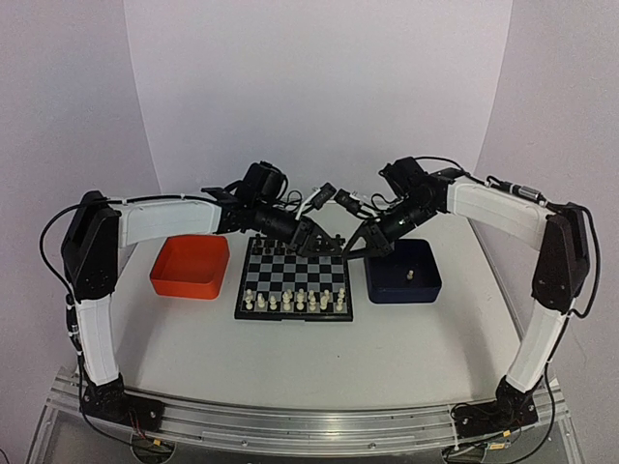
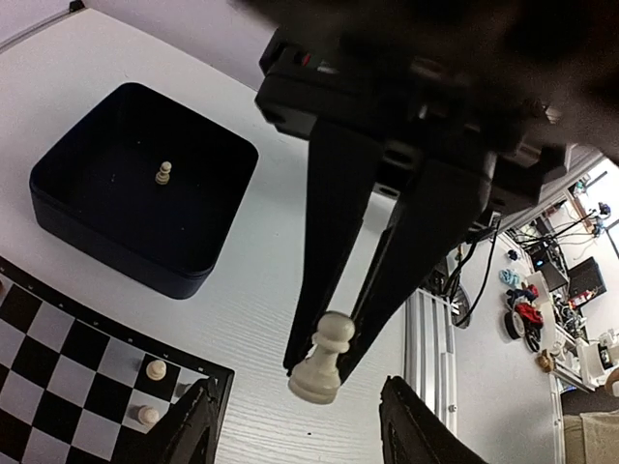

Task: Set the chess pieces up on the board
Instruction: Place the chess piece on the chessboard.

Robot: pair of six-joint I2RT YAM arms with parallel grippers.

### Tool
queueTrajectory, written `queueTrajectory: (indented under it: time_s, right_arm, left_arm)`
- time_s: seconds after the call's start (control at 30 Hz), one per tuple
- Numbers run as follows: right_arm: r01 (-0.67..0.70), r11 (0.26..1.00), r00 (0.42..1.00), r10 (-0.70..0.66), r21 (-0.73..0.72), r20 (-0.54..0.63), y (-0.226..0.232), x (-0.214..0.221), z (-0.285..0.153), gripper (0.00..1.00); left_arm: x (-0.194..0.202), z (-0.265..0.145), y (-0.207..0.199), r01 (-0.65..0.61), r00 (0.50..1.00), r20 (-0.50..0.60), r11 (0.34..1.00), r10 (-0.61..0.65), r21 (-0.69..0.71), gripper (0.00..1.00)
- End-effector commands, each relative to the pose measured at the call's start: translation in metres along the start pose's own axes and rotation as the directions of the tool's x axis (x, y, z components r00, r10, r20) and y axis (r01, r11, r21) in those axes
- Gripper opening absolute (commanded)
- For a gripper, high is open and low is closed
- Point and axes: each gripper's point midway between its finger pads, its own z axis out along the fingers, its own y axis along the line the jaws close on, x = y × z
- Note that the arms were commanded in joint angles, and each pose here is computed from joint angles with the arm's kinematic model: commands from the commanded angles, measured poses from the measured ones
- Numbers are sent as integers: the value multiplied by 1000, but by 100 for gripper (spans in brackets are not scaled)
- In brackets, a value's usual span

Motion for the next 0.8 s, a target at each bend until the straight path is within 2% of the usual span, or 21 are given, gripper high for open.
queueTrajectory:
  time_s: [0.0,0.17,0.5,0.77]
  right_arm:
    - [130,991,985,-128,-11,116,27,-25,-19,0]
    - [173,985,975,-168,-23,143,34,-26,-20,0]
    - [240,970,962,-241,23,126,32,-26,-10,0]
    - [251,966,958,-257,60,131,27,-34,-7,0]
  left_arm:
    - [-27,-26,-28,-21,992,130,994,6,110,55]
    - [-27,-34,-32,10,990,138,983,-36,185,52]
    - [-31,-44,-42,25,989,134,954,-68,298,51]
    - [-30,-40,-41,54,990,108,948,-92,313,38]
